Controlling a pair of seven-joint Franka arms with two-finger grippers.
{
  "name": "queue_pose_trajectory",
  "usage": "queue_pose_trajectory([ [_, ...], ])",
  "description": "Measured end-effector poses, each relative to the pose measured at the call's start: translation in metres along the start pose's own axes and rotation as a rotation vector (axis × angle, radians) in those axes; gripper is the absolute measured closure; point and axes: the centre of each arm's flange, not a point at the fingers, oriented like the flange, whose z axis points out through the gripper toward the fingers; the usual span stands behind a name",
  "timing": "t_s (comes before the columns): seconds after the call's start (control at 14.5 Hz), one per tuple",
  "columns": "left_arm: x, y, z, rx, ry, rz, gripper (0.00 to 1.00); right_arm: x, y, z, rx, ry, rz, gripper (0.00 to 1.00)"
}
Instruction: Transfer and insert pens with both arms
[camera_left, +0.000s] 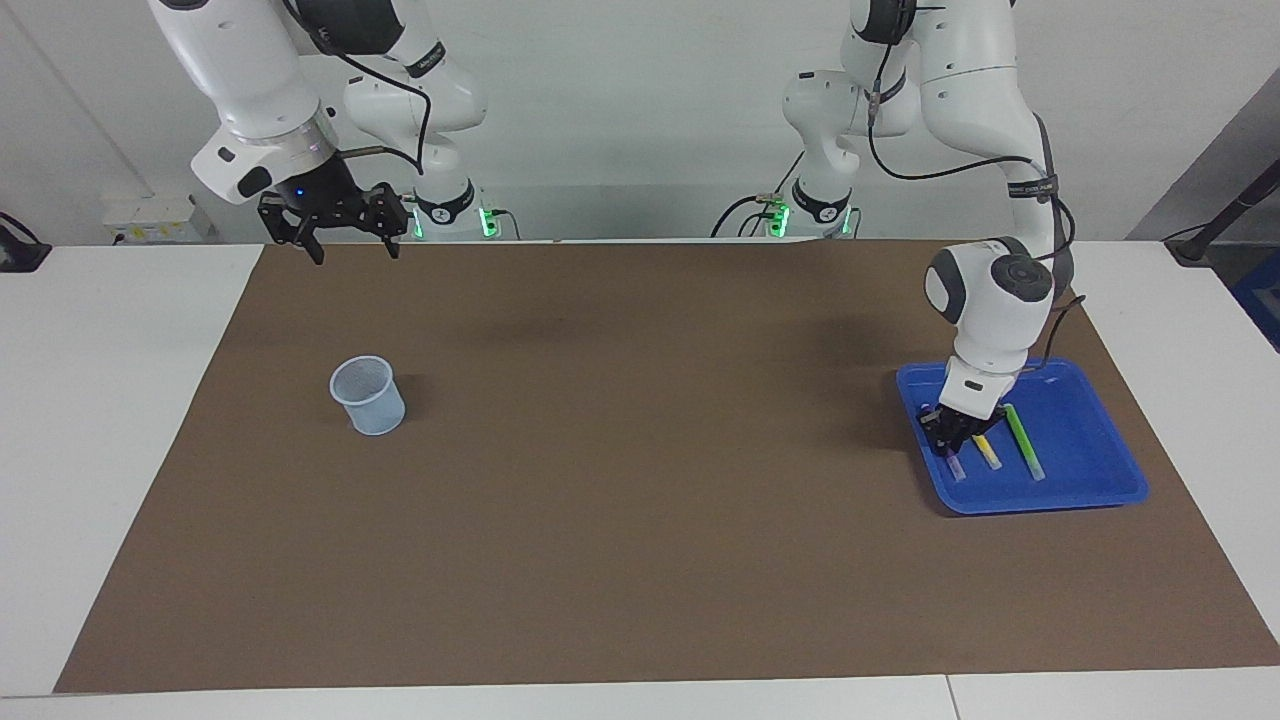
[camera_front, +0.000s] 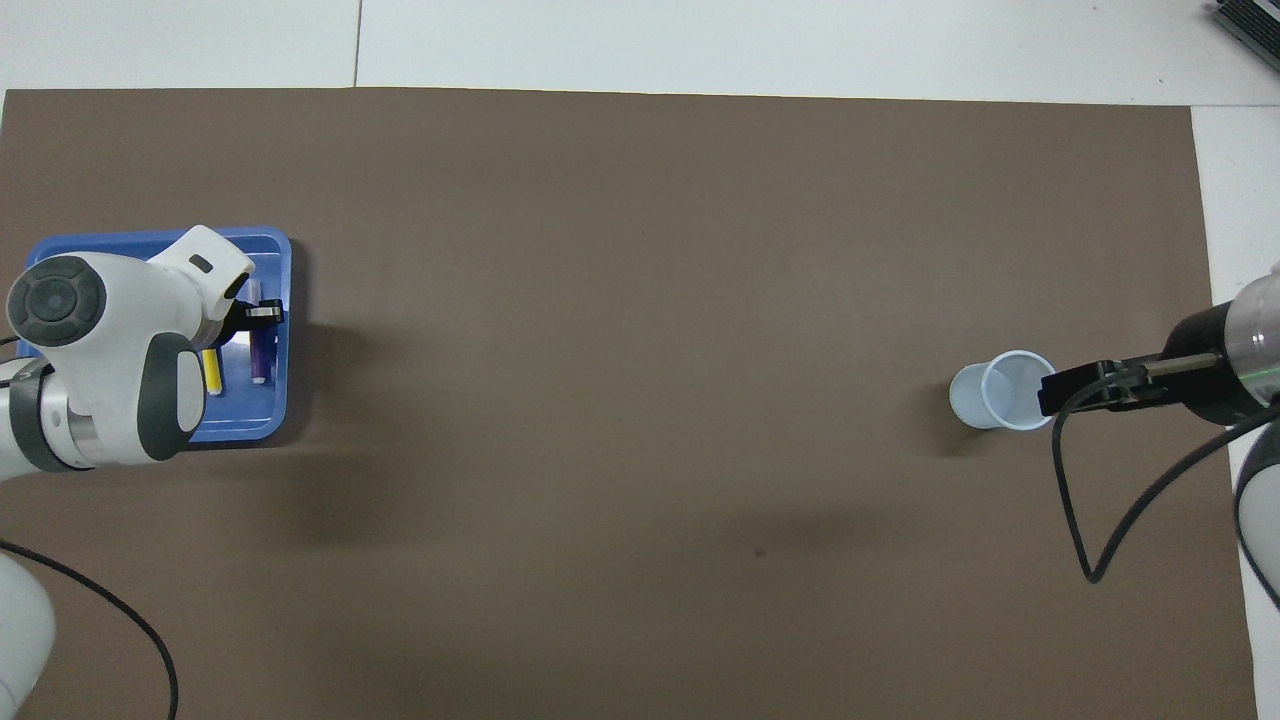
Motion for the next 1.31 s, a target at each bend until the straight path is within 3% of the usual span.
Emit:
queue_pose_trajectory([
  [1.31, 0.0050, 0.0009, -0.0001, 0.004, -0.012, 0.002, 0.83, -0.0006, 0.0000, 0.0009, 0.000, -0.002, 0.000, 0.00],
])
